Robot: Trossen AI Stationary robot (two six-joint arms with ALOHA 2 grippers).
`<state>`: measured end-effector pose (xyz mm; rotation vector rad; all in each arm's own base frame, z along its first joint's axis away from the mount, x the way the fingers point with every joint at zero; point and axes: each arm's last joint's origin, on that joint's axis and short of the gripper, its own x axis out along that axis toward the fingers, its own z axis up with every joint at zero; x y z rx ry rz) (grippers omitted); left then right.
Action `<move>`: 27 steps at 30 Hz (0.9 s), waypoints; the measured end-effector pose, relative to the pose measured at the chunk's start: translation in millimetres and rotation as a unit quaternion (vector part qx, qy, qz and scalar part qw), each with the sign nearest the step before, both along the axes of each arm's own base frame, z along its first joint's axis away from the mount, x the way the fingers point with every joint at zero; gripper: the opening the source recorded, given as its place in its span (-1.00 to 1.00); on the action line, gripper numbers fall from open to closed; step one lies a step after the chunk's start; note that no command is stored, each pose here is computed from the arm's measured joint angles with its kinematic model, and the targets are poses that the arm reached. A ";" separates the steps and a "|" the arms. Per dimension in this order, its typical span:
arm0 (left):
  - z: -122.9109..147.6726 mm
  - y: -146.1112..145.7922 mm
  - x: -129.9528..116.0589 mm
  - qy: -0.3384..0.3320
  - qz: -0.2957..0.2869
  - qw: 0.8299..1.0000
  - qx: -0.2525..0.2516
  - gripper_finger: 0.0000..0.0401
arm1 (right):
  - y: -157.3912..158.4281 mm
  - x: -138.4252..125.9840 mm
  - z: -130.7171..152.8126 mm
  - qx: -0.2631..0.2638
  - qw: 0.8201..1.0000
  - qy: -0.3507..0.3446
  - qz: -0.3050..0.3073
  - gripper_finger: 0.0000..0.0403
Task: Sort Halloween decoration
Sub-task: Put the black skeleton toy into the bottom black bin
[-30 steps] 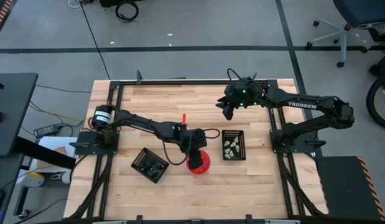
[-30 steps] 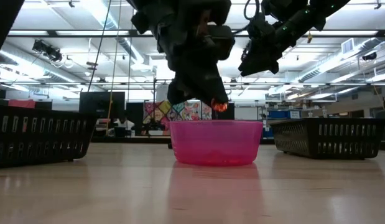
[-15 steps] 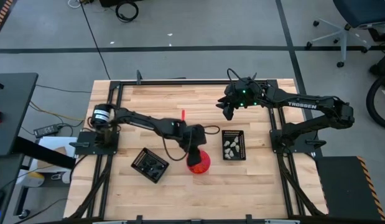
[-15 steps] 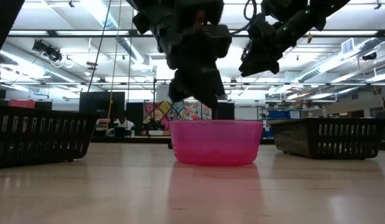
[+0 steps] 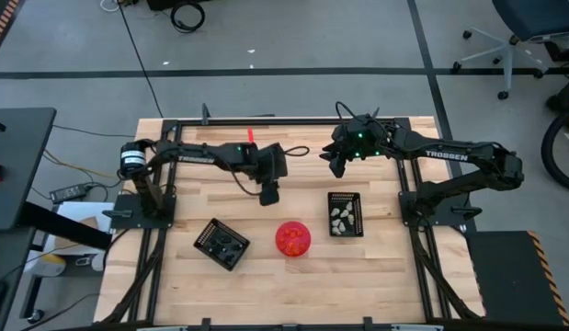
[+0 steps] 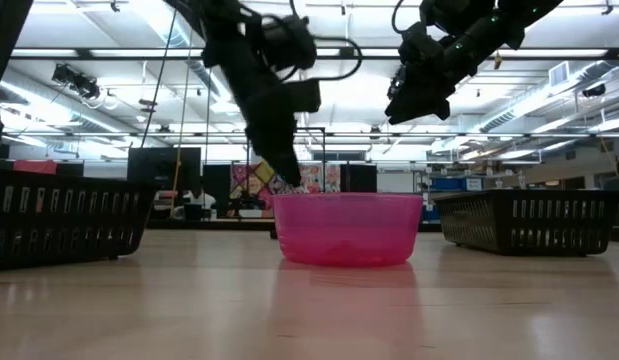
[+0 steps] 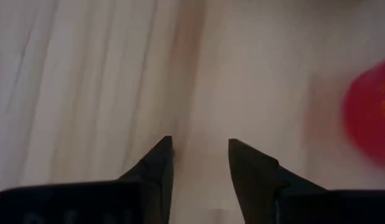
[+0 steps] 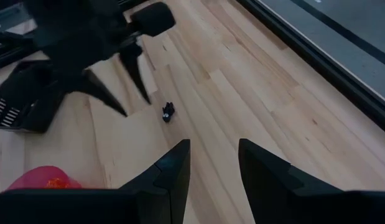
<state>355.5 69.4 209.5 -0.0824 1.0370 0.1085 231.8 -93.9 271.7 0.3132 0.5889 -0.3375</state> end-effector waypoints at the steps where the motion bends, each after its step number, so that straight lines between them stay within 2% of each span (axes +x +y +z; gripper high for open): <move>1: -3.5 3.4 -1.2 0.005 -0.008 1.000 0.008 -0.35 | 0.0 -0.1 -0.1 0.000 1.000 0.001 -0.001 -0.31; 9: -24.7 15.3 -14.2 0.038 -0.042 0.998 0.037 -0.17 | -0.9 -0.1 0.3 -0.001 1.000 -0.001 -0.018 -0.31; 16: -39.3 16.3 -14.1 0.018 -0.039 0.997 0.062 -0.17 | -2.7 -0.7 0.3 -0.009 0.999 0.002 -0.031 -0.31; 23: -59.0 20.8 -6.1 0.023 -0.023 0.997 0.072 -0.17 | -2.7 -0.8 0.2 -0.006 0.999 0.002 -0.033 -0.31; 27: -71.9 22.1 -6.0 0.047 -0.012 0.997 0.061 -0.17 | -2.4 -1.1 -0.4 0.003 0.999 0.002 -0.038 -0.31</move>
